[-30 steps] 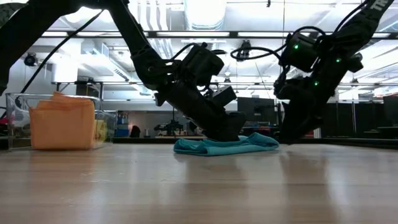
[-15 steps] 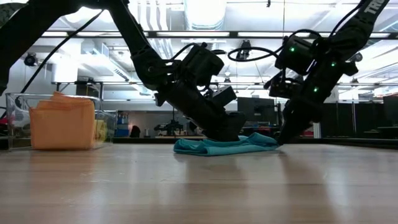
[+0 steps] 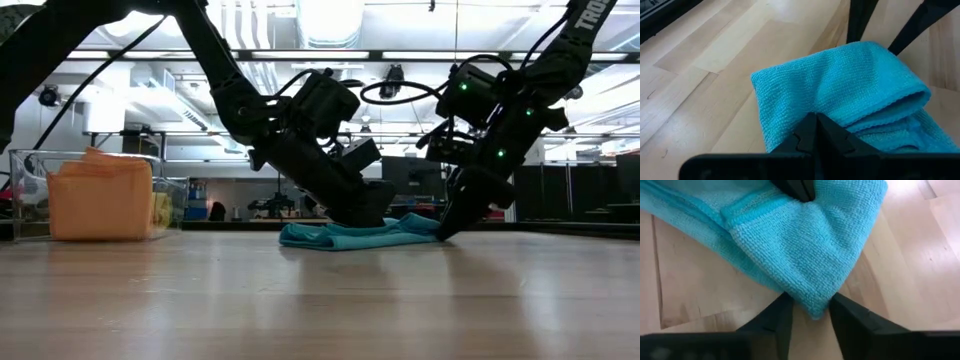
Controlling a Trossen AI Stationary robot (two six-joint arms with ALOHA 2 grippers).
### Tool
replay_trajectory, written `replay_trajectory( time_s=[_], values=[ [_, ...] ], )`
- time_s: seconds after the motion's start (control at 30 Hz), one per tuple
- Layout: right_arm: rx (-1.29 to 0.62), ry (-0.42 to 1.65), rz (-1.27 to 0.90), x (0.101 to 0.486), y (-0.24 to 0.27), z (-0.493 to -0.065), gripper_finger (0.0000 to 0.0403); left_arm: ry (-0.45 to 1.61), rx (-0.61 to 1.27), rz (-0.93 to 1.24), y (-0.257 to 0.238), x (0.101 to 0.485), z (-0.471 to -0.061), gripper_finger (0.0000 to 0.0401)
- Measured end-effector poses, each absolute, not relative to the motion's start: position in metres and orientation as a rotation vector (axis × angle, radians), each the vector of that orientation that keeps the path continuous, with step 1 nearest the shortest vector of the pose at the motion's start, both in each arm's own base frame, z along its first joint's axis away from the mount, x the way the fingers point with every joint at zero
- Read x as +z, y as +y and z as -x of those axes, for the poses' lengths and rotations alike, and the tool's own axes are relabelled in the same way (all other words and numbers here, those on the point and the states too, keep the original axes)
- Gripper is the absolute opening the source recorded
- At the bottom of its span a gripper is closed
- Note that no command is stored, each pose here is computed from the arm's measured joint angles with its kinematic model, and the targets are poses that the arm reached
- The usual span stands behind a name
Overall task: Roll microfiber towels into tight, uniform cylinder then place into a basket
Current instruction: Roll the blue microfiber towel
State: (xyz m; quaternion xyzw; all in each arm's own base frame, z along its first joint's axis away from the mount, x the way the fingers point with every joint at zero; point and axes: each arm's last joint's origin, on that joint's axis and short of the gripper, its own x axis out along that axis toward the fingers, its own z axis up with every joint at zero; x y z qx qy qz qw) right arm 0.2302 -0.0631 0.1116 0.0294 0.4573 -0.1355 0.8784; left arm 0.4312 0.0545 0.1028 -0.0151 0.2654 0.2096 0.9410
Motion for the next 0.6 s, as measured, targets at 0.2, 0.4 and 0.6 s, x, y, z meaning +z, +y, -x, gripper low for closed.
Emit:
replay_trajectory(
  time_s=[0.2,0.4,0.6],
  values=[
    [-0.289,0.955,-0.053,0.112,-0.063,-0.229,0.0035,0.541,0.428,0.031,0.054,0.103,-0.431,0.0000],
    [-0.289,0.968,-0.027,0.114,-0.063,-0.228,0.0011,0.545,0.411,-0.008,0.054,0.104,-0.432,0.0000],
    [-0.318,1.042,0.046,0.118,-0.063,-0.227,0.0010,0.508,0.331,-0.051,0.050,0.126,-0.429,0.0000]
  ],
)
